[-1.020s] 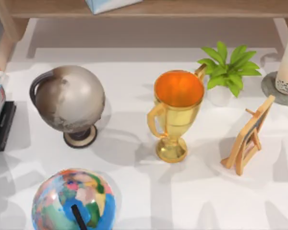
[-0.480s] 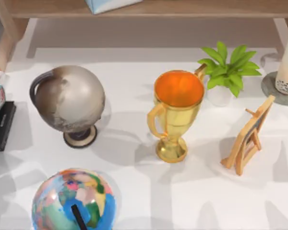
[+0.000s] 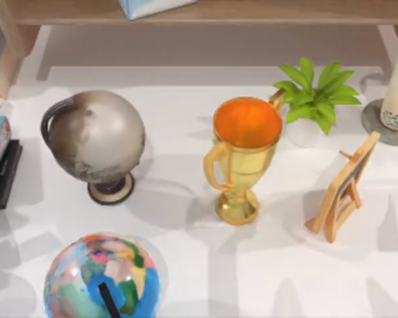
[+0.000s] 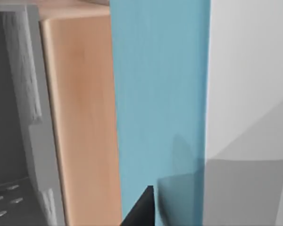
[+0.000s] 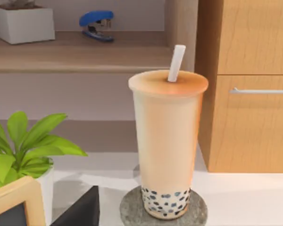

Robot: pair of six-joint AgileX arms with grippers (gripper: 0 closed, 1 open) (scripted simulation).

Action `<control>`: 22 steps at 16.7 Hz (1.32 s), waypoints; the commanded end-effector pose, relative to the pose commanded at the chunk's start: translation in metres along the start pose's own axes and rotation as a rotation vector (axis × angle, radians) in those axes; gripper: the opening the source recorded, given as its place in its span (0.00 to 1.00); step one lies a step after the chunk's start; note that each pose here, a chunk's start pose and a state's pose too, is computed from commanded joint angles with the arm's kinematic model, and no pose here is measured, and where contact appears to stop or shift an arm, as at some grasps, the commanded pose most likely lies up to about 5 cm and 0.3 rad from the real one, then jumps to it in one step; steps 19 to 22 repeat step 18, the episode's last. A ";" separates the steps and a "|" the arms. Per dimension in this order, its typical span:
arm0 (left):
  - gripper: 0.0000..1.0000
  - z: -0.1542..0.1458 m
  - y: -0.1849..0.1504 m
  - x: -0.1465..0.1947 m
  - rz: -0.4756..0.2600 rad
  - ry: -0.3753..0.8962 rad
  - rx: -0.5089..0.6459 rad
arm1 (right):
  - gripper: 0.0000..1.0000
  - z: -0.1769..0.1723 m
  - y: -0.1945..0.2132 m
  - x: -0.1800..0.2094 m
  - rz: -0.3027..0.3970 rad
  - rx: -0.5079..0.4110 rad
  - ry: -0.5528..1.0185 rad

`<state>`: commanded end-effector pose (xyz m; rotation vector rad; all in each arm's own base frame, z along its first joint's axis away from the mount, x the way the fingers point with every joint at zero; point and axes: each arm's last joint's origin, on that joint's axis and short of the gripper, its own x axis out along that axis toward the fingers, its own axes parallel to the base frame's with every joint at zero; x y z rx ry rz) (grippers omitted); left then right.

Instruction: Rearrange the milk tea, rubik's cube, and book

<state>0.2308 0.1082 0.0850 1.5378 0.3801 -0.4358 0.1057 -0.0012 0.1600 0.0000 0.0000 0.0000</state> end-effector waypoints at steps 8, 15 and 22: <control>0.68 0.000 0.000 0.000 0.000 0.000 0.000 | 1.00 0.000 0.000 0.000 0.000 0.000 0.000; 1.00 0.000 0.000 0.000 0.000 0.000 0.000 | 1.00 0.000 0.000 0.000 0.000 0.000 0.000; 1.00 0.000 0.000 0.000 0.000 0.000 0.000 | 1.00 0.000 0.000 0.000 0.000 0.000 0.000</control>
